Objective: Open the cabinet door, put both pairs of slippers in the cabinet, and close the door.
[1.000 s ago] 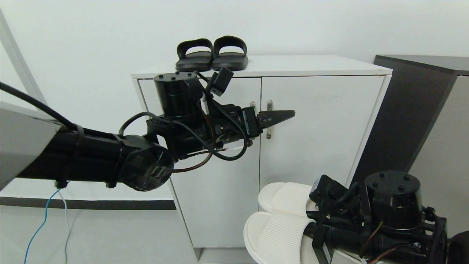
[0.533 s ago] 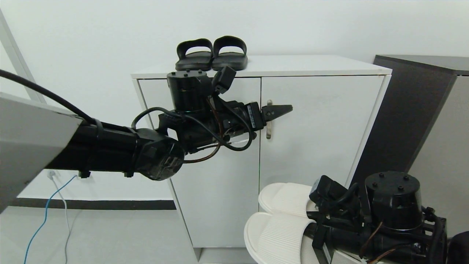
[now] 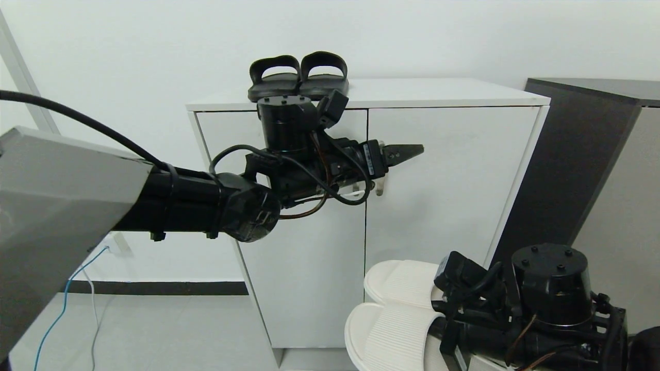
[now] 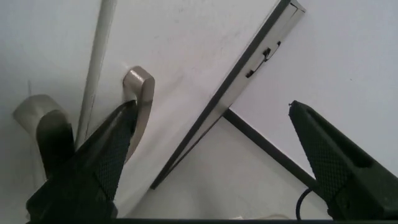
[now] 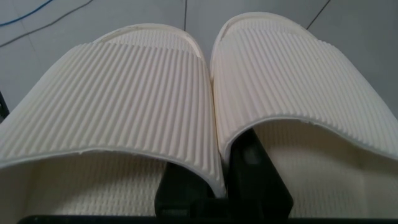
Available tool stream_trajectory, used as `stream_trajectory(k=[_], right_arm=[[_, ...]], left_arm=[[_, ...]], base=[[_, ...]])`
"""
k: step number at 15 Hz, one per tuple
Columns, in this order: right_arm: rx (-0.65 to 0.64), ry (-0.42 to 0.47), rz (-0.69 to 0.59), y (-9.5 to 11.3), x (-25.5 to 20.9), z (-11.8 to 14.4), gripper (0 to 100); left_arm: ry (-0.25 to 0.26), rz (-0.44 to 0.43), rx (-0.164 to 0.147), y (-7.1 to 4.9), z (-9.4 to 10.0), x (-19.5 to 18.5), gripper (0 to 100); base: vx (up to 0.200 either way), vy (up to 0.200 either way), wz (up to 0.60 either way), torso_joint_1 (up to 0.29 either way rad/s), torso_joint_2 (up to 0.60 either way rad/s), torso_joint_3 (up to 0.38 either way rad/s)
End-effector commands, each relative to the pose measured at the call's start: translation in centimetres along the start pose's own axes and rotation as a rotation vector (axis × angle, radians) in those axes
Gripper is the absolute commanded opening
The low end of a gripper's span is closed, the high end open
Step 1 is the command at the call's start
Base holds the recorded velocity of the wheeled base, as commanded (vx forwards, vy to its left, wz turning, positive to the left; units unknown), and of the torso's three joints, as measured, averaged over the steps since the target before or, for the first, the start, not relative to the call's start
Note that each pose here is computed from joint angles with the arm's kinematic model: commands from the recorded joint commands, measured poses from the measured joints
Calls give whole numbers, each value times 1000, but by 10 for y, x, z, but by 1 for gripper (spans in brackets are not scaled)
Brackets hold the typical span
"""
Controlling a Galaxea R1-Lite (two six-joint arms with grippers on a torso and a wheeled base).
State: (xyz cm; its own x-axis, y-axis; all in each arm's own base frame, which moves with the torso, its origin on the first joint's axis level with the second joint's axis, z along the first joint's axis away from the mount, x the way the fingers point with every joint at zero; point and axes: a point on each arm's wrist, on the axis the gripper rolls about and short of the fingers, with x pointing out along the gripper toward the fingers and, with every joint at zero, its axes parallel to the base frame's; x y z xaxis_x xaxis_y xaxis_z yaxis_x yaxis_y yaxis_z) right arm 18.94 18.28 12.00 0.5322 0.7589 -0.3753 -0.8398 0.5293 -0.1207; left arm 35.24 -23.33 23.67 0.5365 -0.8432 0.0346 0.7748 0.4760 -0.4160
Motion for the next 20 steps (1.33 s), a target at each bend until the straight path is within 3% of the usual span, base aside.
stream_trajectory(k=[1, 5, 8, 17, 20], right_arm=[[-1, 7, 7, 2, 0, -2, 0], [-8, 14, 52, 9, -1, -5, 0], [-27, 17, 79, 11, -3, -7, 0], [-35, 16, 128, 19, -7, -9, 0], [-36, 19, 128, 19, -7, -10, 0]], left_arm=[[9, 7, -6, 2, -4, 1, 0], [17, 9, -10, -2, -5, -7, 0], [34, 0, -15, -13, -11, -19, 0], [-2, -36, 6, -40, -20, -70, 0], [-60, -13, 29, -26, -12, -79, 0]], base=[[0, 0, 0, 0, 0, 0], [0, 0, 0, 0, 0, 0], [0, 0, 0, 0, 0, 0], [0, 0, 0, 0, 0, 0], [0, 0, 0, 0, 0, 0]])
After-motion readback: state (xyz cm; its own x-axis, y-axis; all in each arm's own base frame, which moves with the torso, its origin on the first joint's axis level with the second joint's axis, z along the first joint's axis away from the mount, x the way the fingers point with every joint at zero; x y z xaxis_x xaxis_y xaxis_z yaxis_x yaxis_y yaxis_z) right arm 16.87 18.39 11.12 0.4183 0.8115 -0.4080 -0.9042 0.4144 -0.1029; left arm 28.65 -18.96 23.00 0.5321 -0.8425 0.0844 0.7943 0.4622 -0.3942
